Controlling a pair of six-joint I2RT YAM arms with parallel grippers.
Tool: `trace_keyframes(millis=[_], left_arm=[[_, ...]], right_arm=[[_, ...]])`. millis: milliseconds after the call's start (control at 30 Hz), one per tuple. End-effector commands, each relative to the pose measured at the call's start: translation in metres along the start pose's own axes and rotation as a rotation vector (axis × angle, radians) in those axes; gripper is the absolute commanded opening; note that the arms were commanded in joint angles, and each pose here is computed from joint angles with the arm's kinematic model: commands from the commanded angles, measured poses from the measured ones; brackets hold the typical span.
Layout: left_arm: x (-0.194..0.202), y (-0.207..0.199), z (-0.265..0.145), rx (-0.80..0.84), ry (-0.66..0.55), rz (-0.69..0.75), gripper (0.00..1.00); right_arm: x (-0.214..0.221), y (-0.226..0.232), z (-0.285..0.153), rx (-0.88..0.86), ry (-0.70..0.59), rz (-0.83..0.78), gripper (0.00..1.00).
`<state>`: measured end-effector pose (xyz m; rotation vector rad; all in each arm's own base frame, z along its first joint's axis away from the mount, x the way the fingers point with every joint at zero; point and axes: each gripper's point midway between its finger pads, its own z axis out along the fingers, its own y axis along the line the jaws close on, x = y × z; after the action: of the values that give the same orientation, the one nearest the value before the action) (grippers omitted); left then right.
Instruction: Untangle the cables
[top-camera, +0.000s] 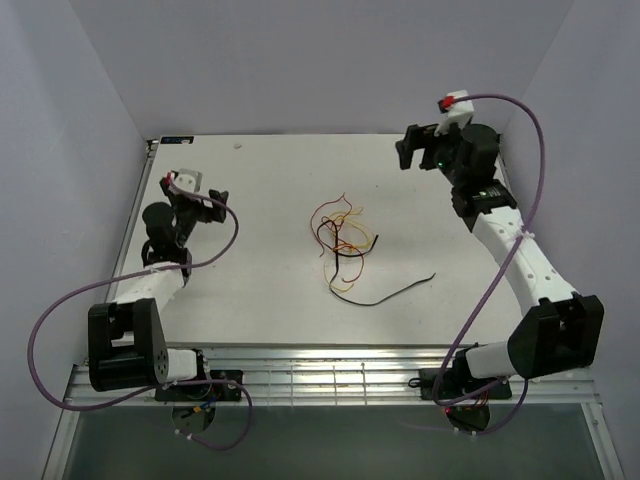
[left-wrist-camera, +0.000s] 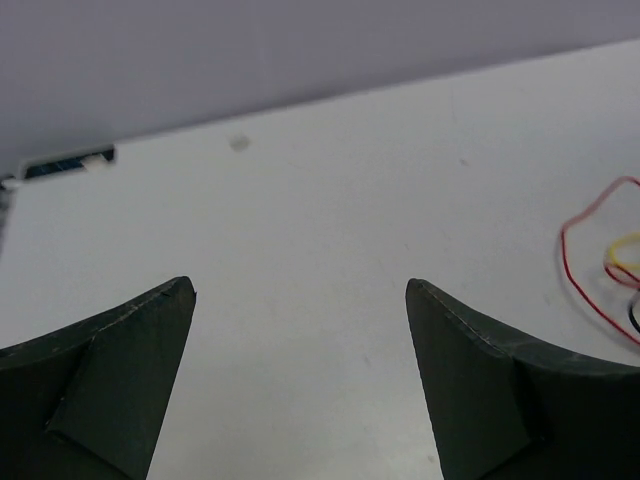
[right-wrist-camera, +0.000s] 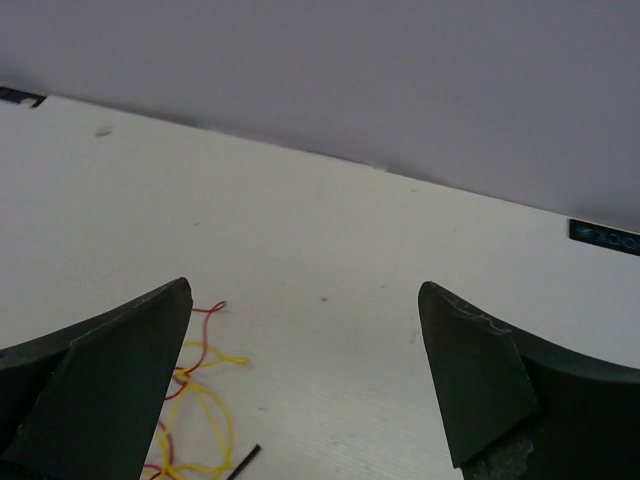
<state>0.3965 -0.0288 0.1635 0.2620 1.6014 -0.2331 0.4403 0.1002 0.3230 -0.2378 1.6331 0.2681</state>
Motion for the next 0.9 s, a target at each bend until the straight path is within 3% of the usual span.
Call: trace_keyframes(millis=[0,33,67,100,200,267,300,333,400,500,533,600,633,667,733,767,833,867], left_arm=[[-0.058,0.028,0.020,-0.073,0.065,0.182,0.98],[-0.053,0.023,0.024,-0.040,0.131,0.269,0.98],[-0.051,0.024,0.031,-0.026,0.169,0.293,0.98],[-0.082,0.024,0.042,-0.026,0.141,0.329,0.98],[-0.040,0.026,0.050,0.000,0.399,0.236,0.98],[-0.041,0.020,0.051,0.045,0.540,0.143,0.98],[-0.020,0.015,0.058,0.111,0.620,0.110,0.98],[-0.031,0.005,0.059,0.184,0.649,0.089,0.98],[-0.021,0.007,0.065,0.195,0.689,0.083,0.98],[-0.026,0.023,0.072,0.117,0.647,0.135,0.98],[-0.041,0.012,0.080,0.127,0.588,0.175,0.98],[-0.053,0.014,0.082,0.108,0.539,0.195,0.98],[-0.077,0.015,0.087,0.094,0.458,0.217,0.98],[-0.098,0.015,0.092,0.082,0.399,0.216,0.98],[-0.131,0.013,0.094,0.061,0.317,0.149,0.98],[-0.142,0.009,0.094,0.078,0.293,0.145,0.98],[-0.147,-0.007,0.092,0.170,0.276,0.149,0.95],[-0.140,-0.010,0.092,0.189,0.289,0.132,0.91]], right_arm=[[0.086,0.080,0.001,-0.135,0.427,-0.019,1.00],[0.106,0.091,-0.004,-0.150,0.522,-0.031,0.92],[0.134,0.104,0.001,-0.183,0.607,-0.038,0.90],[0.141,0.125,0.000,-0.233,0.640,-0.051,0.90],[0.180,0.157,-0.009,-0.315,0.774,-0.058,0.90],[0.197,0.175,-0.014,-0.383,0.825,-0.056,0.90],[0.203,0.185,-0.017,-0.413,0.841,-0.061,0.90],[0.212,0.193,-0.022,-0.446,0.862,-0.053,0.90],[0.235,0.203,-0.026,-0.475,0.913,-0.054,0.90],[0.262,0.211,-0.029,-0.488,0.976,-0.034,0.90],[0.273,0.209,-0.029,-0.473,0.995,-0.037,0.91],[0.281,0.206,-0.022,-0.445,0.988,-0.047,1.00],[0.285,0.201,-0.017,-0.418,0.987,-0.064,0.91],[0.292,0.200,-0.013,-0.411,0.996,-0.078,0.71],[0.297,0.201,-0.006,-0.417,0.996,-0.095,0.54],[0.302,0.201,-0.001,-0.418,1.001,-0.100,0.36],[0.306,0.199,0.003,-0.434,0.999,-0.144,0.14],[0.304,0.198,0.005,-0.433,0.991,-0.155,0.08]])
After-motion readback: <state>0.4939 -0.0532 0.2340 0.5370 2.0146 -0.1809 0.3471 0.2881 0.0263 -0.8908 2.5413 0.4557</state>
